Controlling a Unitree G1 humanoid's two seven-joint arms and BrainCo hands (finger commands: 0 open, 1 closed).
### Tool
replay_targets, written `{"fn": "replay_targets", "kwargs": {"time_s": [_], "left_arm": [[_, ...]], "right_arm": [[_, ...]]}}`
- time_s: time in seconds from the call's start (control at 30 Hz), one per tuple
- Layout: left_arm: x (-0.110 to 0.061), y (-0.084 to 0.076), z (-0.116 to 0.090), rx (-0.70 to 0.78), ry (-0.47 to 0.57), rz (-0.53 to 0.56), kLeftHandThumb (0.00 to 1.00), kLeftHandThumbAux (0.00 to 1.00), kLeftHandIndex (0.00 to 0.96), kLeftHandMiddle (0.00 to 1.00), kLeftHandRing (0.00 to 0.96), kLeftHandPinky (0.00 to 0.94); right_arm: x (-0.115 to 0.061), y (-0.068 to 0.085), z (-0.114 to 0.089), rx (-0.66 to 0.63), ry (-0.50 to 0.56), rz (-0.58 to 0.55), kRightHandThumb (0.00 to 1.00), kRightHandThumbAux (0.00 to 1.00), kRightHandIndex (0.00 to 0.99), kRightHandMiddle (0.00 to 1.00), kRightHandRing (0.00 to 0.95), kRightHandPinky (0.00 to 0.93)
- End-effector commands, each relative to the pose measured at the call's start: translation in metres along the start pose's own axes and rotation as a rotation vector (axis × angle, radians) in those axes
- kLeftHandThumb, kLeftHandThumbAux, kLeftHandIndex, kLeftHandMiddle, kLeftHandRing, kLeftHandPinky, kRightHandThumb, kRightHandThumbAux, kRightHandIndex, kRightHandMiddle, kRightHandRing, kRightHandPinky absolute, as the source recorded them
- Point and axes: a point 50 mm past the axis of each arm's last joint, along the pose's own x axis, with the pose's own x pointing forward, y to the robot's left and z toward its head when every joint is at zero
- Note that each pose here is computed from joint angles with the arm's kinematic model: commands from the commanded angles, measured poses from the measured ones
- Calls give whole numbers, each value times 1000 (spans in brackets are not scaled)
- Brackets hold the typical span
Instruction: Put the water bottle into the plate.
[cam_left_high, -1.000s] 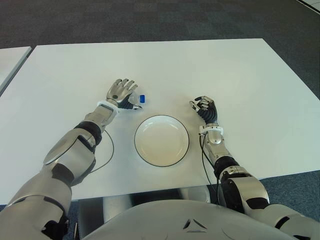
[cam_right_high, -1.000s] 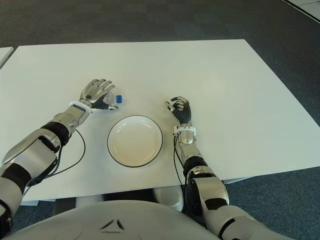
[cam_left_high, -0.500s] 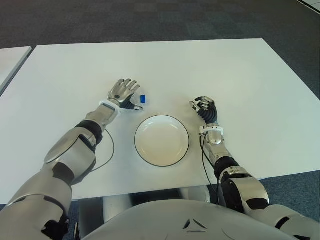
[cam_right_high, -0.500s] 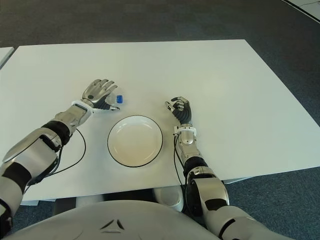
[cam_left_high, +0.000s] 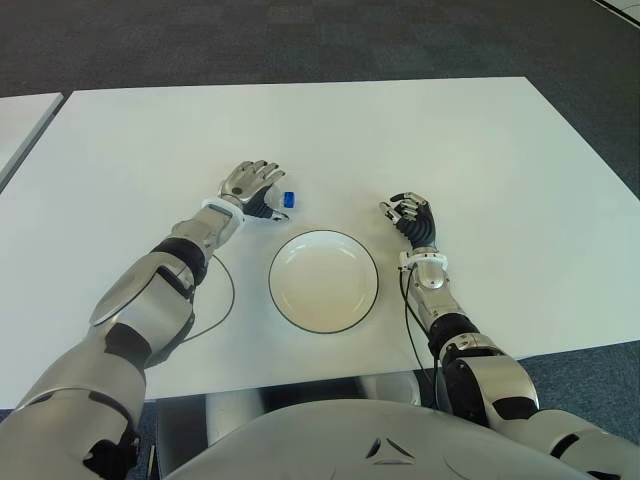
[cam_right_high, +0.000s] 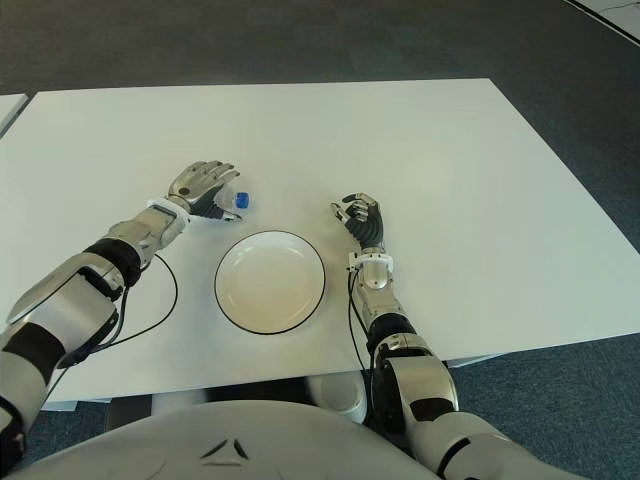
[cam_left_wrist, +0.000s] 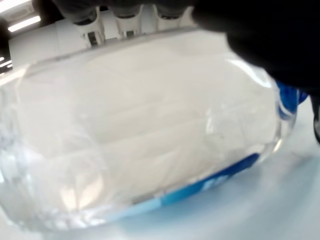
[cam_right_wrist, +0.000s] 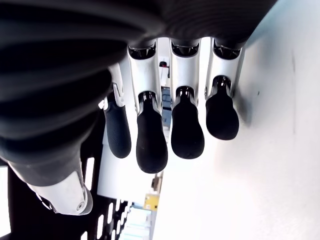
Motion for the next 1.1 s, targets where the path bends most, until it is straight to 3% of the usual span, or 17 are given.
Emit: {"fn": "replay_targets", "kwargs": {"time_s": [0.03,0.17,0.33,0.47,0.6,0.73,0.93,1.1], "left_arm": [[-5,-4,-4,-76,23,-19,693,416,64,73,74,193],[-6,-2,-9,-134,58,0,700,436,94,115,119,231],[-18,-3,-35,-225,172,21,706,441,100,138,154,251],[-20,-4,-39,-255,202,24,704,439,88,134,154,246],[-23,-7,-44,-276,237,21,693,443,61,109,131,214],[-36,-21,-56,-269,309,-25,696,444,33,68,90,164],[-40,-31,-57,-228,347,-73,688,442,4,11,23,45],[-40,-39,-52,-143,362,-125,664,416,0,1,3,7]], "right_arm": [[-12,-2,-20,9,105,-10,708,726,435,700,703,701],[-12,-3,-20,7,102,-10,708,727,435,694,693,686],[-12,-4,-18,1,96,-10,707,728,435,686,686,677],[-11,-4,-18,3,95,-11,707,728,435,685,689,682],[-11,-4,-18,10,94,-13,707,728,434,688,695,692],[-11,-5,-16,23,83,-8,707,728,434,693,699,698],[-11,-6,-16,39,74,-4,707,728,434,692,697,690],[-11,-6,-16,46,76,-11,707,728,435,688,694,690]]}}
